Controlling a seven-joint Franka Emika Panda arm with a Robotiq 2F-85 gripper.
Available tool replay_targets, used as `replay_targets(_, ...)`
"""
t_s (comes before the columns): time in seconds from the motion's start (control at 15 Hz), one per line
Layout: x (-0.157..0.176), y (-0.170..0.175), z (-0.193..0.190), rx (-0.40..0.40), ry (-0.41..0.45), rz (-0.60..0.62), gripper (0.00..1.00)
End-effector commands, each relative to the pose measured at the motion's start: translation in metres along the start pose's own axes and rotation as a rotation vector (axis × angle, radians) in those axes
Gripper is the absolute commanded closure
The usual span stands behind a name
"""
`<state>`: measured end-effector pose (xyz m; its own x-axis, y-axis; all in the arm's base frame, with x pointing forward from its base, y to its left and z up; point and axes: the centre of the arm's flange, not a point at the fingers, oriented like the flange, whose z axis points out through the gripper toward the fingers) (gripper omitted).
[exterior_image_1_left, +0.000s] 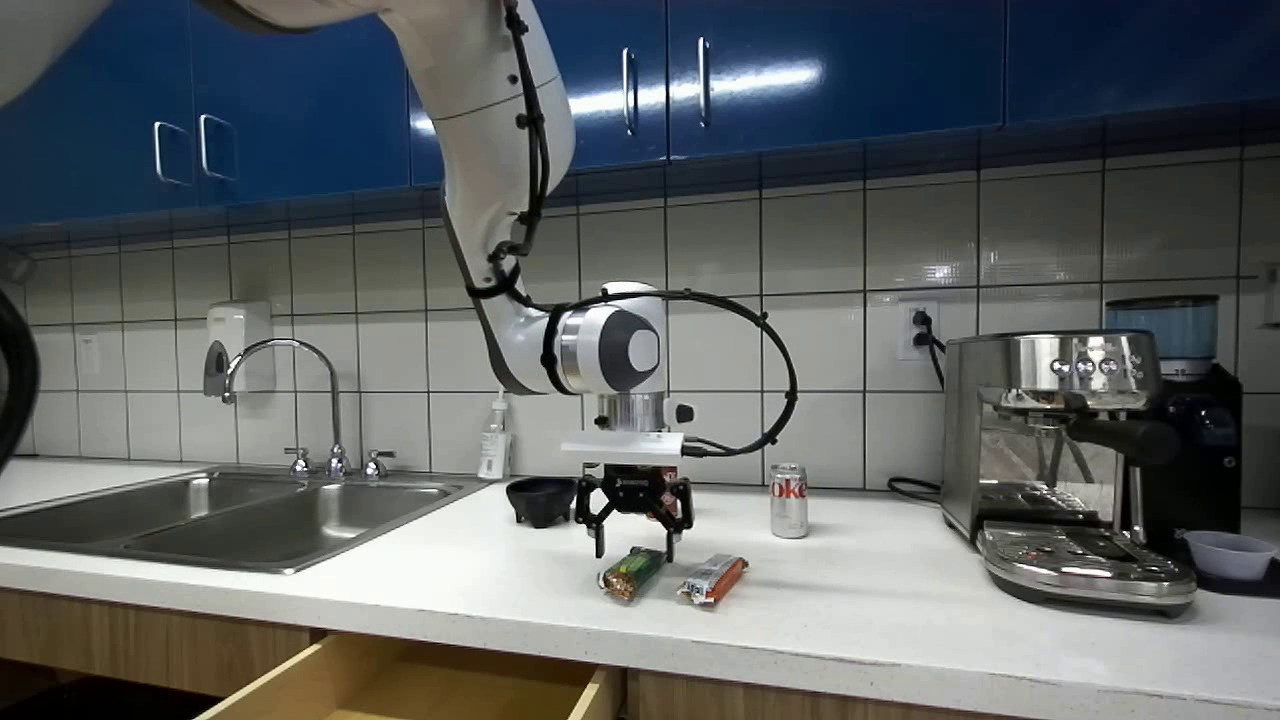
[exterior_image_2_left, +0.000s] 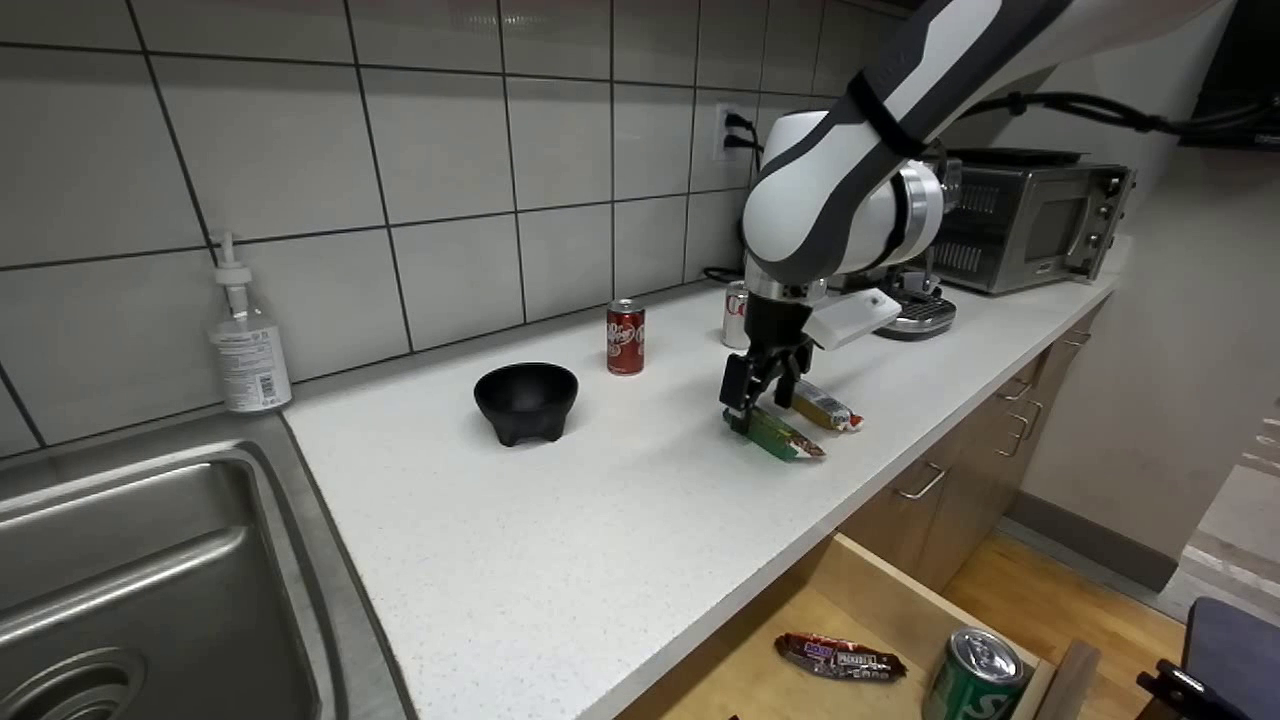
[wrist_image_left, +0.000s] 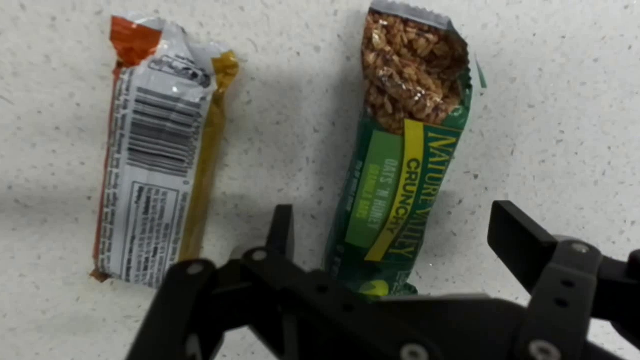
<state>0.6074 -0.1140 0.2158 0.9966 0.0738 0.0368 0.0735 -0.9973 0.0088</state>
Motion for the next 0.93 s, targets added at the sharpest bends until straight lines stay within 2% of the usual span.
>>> replay_targets(0.0, 0.0043, 0.0021, 0.0017, 0.021, -0.011, 0.023, 0.0)
replay_targets(0.13, 0.0043, 0.0023, 0.0022, 0.023, -0.009, 0.023, 0.0)
replay_targets(0.27, 0.0045, 0.0025, 0.0032, 0.027, -0.01, 0.025, 0.26)
replay_targets(0.47, 0.0043, 0.0027, 0.0038, 0.029, -0.009, 0.026, 0.51)
replay_targets(0.73, 0.0042, 0.0029, 0.0025, 0.032, -0.005, 0.029, 0.82)
replay_targets(0.87, 0.0038, 0.0022, 0.0014, 0.033, -0.003, 0.031, 0.85)
